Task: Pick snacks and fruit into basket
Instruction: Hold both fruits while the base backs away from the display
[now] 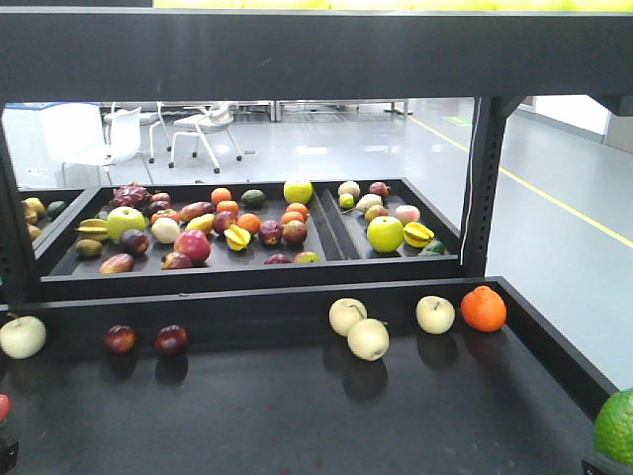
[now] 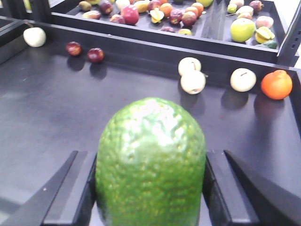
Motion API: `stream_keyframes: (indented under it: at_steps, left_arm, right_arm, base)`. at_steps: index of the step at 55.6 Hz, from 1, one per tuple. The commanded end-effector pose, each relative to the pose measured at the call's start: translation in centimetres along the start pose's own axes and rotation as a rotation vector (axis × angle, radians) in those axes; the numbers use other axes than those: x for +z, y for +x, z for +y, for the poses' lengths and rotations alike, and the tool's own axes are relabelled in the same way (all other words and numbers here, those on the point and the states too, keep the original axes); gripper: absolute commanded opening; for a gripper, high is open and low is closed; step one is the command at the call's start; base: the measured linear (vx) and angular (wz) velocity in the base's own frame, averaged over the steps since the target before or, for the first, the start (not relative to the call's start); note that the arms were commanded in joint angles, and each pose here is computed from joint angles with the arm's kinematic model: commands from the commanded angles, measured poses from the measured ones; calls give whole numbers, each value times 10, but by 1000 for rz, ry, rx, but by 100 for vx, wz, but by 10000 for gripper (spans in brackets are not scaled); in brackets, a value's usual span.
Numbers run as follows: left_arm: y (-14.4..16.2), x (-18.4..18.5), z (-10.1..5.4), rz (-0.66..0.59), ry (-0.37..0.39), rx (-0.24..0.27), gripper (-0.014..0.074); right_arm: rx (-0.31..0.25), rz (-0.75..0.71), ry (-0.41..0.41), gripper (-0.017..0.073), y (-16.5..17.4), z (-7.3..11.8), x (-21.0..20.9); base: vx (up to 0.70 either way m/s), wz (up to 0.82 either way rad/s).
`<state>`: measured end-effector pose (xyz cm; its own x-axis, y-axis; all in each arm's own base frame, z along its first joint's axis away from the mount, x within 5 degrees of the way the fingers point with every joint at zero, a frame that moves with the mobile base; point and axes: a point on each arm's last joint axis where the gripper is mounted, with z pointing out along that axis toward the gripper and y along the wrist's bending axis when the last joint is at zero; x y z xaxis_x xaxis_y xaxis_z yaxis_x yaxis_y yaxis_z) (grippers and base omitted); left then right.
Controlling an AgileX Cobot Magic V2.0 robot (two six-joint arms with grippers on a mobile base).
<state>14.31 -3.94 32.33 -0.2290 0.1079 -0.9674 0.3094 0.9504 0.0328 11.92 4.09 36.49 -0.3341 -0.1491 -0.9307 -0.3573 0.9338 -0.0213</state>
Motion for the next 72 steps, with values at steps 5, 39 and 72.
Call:
stream_keyframes:
  at_steps: [5,39,72]
  left_arm:
    - [-17,-5,4,-107,-35,-20,-6]
    - [-17,-5,4,-107,-35,-20,-6]
    - [-17,-5,4,-107,-35,-20,-6]
  right_arm:
    - [-8,-117,19,-9,-16,-2,-6]
    - [-8,-117,19,-9,-16,-2,-6]
    - [-8,-117,19,-9,-16,-2,-6]
  base:
    - [-18,8]
    - [-23,10]
    - [-31,6]
